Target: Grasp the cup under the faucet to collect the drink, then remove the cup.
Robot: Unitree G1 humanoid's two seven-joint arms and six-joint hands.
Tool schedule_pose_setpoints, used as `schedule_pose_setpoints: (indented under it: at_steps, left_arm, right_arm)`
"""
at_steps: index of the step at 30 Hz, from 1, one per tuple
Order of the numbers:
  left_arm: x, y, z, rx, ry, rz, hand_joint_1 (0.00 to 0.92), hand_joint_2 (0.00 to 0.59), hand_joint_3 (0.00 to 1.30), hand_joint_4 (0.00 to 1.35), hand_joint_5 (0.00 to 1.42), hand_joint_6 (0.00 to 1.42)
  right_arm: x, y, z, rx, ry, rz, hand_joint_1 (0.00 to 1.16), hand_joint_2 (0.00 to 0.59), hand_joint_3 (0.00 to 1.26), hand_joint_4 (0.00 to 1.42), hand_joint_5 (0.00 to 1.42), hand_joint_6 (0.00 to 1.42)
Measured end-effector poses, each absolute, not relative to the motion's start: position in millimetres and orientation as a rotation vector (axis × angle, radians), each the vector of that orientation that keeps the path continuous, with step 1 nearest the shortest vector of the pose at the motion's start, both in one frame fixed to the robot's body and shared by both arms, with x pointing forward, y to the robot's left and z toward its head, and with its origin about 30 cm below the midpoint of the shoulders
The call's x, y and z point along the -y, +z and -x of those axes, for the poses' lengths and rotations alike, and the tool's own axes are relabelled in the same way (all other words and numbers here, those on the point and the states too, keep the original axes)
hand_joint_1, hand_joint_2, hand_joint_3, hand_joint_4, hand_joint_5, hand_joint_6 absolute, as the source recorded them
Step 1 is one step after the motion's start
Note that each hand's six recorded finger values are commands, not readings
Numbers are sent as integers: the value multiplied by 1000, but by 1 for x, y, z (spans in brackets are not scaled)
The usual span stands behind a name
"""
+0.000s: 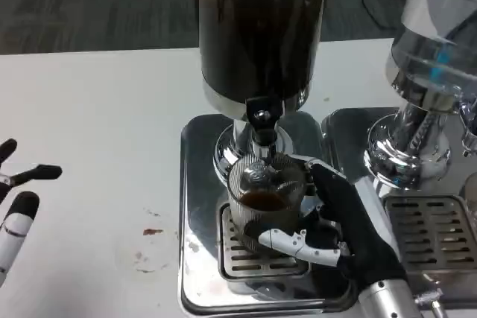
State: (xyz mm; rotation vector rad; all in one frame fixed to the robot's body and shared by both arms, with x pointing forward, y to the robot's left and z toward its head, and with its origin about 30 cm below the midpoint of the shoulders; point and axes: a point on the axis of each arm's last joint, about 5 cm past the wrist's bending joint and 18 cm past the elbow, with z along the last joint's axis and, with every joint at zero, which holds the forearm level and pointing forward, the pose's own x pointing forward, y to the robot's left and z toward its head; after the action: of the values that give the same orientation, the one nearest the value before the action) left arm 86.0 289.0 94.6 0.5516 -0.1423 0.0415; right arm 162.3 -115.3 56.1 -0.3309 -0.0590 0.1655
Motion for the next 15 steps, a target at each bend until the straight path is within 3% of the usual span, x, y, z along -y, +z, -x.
schedule_pose_setpoints:
  at_steps: [15]
  left_arm:
    - [-288, 89, -93, 117, -6, -534, 0, 242, 374, 0, 160, 0]
  right_arm:
    - [123, 57, -154, 58, 115, 356, 1041, 154, 417, 527, 797, 1031]
